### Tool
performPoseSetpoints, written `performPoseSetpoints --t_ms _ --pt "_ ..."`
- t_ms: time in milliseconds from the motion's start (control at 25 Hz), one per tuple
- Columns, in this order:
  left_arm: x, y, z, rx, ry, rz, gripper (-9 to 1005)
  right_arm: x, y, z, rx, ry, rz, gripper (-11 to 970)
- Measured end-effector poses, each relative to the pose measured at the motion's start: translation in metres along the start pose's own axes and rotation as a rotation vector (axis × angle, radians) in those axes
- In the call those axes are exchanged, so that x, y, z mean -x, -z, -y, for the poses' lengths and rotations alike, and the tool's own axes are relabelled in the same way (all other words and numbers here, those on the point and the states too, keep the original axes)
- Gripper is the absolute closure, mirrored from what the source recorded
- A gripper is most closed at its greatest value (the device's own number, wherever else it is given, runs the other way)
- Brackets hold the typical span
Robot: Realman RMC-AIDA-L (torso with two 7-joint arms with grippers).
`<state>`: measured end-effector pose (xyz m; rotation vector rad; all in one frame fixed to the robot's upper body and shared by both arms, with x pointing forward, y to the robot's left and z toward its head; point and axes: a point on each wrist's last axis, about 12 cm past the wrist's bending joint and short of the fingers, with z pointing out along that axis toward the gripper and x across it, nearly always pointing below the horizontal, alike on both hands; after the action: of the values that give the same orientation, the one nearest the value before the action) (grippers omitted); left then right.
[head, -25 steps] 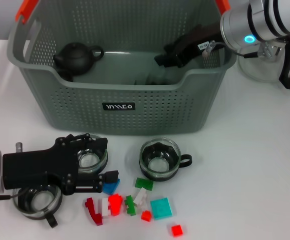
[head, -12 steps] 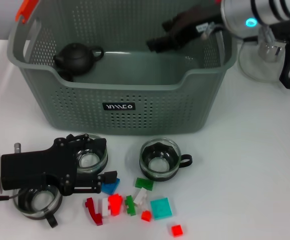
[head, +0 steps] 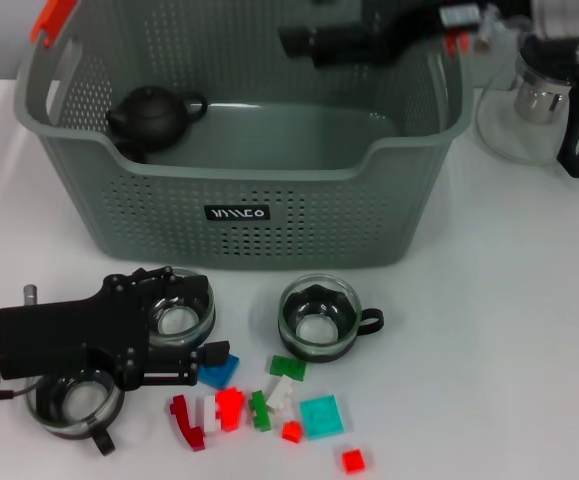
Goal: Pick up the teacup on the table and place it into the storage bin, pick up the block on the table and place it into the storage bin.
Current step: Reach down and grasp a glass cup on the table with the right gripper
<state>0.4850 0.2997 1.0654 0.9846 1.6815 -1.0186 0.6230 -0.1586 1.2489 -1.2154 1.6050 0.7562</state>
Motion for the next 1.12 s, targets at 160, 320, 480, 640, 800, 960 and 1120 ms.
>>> performPoseSetpoints --t_ms 160,320,480,640,800,960,1120 --pt "0.000 0.000 0.000 0.001 0.000 -0.001 134 -0.012 0.016 -0.019 0.109 0.051 -0.046 269" --pt "0.000 0.000 -0.001 0.005 -0.002 -0.003 134 -0.025 0.027 -0.036 0.233 0.090 -0.094 270" --pt "0.000 0.000 -0.001 0.008 -0.003 -0.005 134 -0.033 0.030 -0.045 0.316 0.091 -0.156 271" --pt "-0.001 0.000 -0.002 0.017 -0.003 -0.008 134 -0.040 0.023 -0.050 0.354 0.102 -0.268 271" --pt "-0.004 -0.003 -0.003 0.041 0.005 -0.014 134 -0.047 0.009 -0.052 0.385 0.124 -0.400 270" --pt "-0.006 -0.005 -0.003 0.059 0.014 -0.008 134 -0.047 -0.003 -0.051 0.408 0.150 -0.492 270" --pt "-0.007 -0.005 -0.001 0.067 0.024 0.007 134 -0.048 -0.016 -0.050 0.425 0.169 -0.560 270"
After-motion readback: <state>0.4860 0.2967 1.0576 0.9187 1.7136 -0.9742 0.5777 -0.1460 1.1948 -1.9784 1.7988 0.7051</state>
